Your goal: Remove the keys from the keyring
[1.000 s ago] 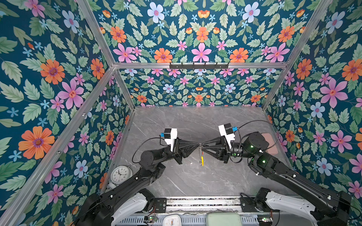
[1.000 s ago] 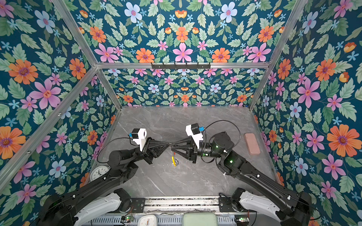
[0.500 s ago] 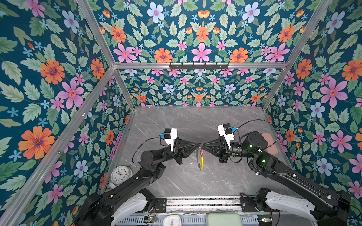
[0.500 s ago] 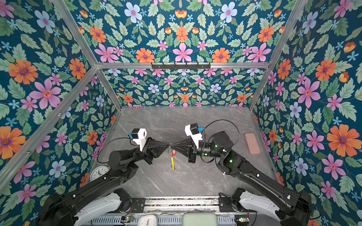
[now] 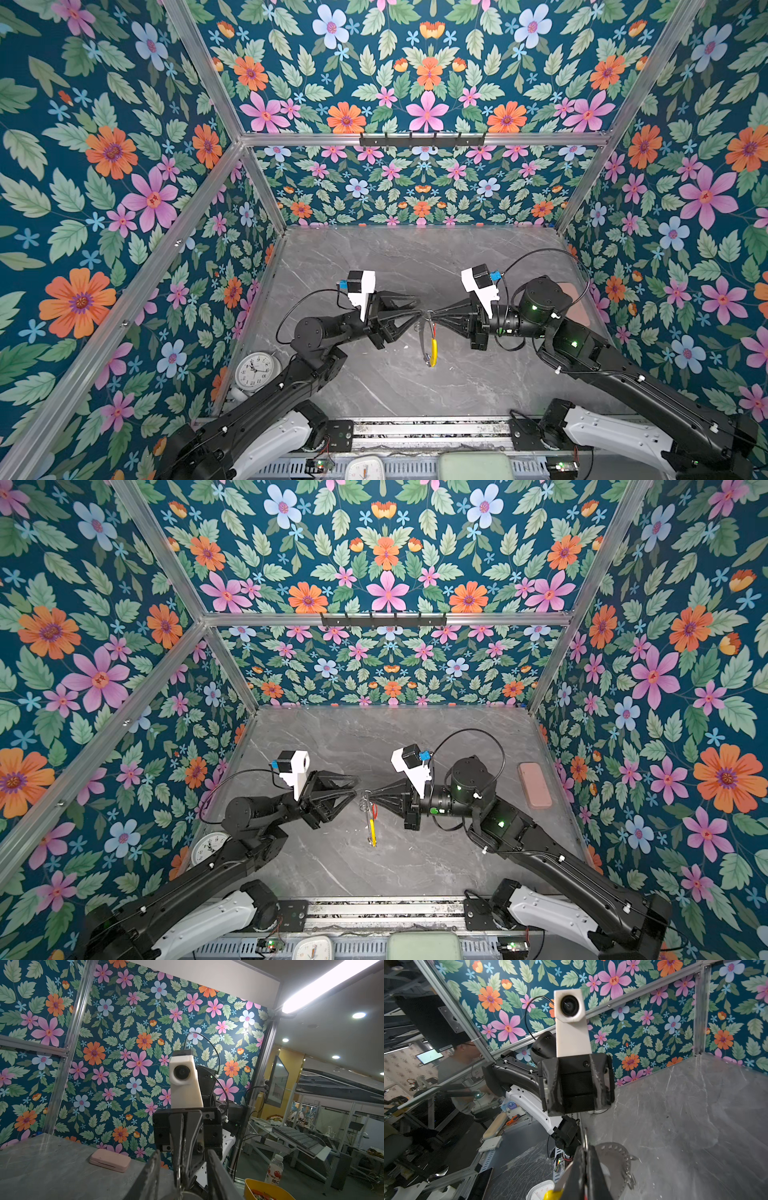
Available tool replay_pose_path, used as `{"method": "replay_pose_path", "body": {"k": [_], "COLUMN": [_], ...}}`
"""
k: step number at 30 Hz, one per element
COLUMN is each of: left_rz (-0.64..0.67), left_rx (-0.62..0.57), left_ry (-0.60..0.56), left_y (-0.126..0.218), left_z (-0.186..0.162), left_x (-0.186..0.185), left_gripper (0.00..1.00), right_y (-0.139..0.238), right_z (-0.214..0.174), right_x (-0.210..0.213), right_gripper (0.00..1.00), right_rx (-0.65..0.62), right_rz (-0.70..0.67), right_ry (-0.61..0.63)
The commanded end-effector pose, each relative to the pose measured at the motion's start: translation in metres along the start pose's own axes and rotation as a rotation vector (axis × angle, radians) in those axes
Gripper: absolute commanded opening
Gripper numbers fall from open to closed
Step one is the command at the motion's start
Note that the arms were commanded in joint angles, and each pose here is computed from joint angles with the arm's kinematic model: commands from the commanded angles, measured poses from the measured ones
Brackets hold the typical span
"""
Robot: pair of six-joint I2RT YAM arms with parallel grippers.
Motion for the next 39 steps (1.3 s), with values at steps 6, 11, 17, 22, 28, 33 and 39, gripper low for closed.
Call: {"method": "replay_pose_path", "body": {"k": [6,11,17,22,28,33,39], "left_rz": [0.108,0.121,0.098,0.079,0.062,0.048,0.043], "left_rx": [0.268,0.346,0.400,0.413,0.415,0.418,0.418], "left_ry": [0.084,0.098,0.122,0.129,0.124,0.126,0.117], "left_y": [-0.004,-0.006,-0.009,-0.008,-0.008,-0.009,-0.009], "left_z": [-0.028,-0.032,-0.039,-0.042,-0.041,-0.041,-0.041], "left_x": [0.019,0.021,0.024,0.022,0.019,0.019,0.018], "left_gripper": [0.42,0.43,0.43,0.35,0.26,0.17,0.07], "right_y": [0.010,0.005,-0.002,-0.002,-0.004,-0.005,-0.007], "right_z": [-0.011,-0.012,-0.010,-0.008,-0.008,-0.009,-0.009], "right_x": [-0.014,-0.015,-0.012,-0.012,-0.013,-0.015,-0.017], "right_gripper": [0.00,0.00,0.00,0.00,0.00,0.00,0.00], "right_rx": [0.193,0.280,0.337,0.337,0.344,0.346,0.349], "right_rz": [-0.198,-0.254,-0.249,-0.253,-0.256,-0.263,-0.272], "right_ry": [-0.018,-0.008,0.015,0.021,0.022,0.022,0.028]}}
Point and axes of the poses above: each gripper's point midway between its finger pads, its own y axis back along the fingers, its own x axis along the line the jaws close on, z = x × y, the point moved 5 cm from there along y, back along the fingers, and after that the axes turned 2 degrees about -y, right-handed, at the moved point
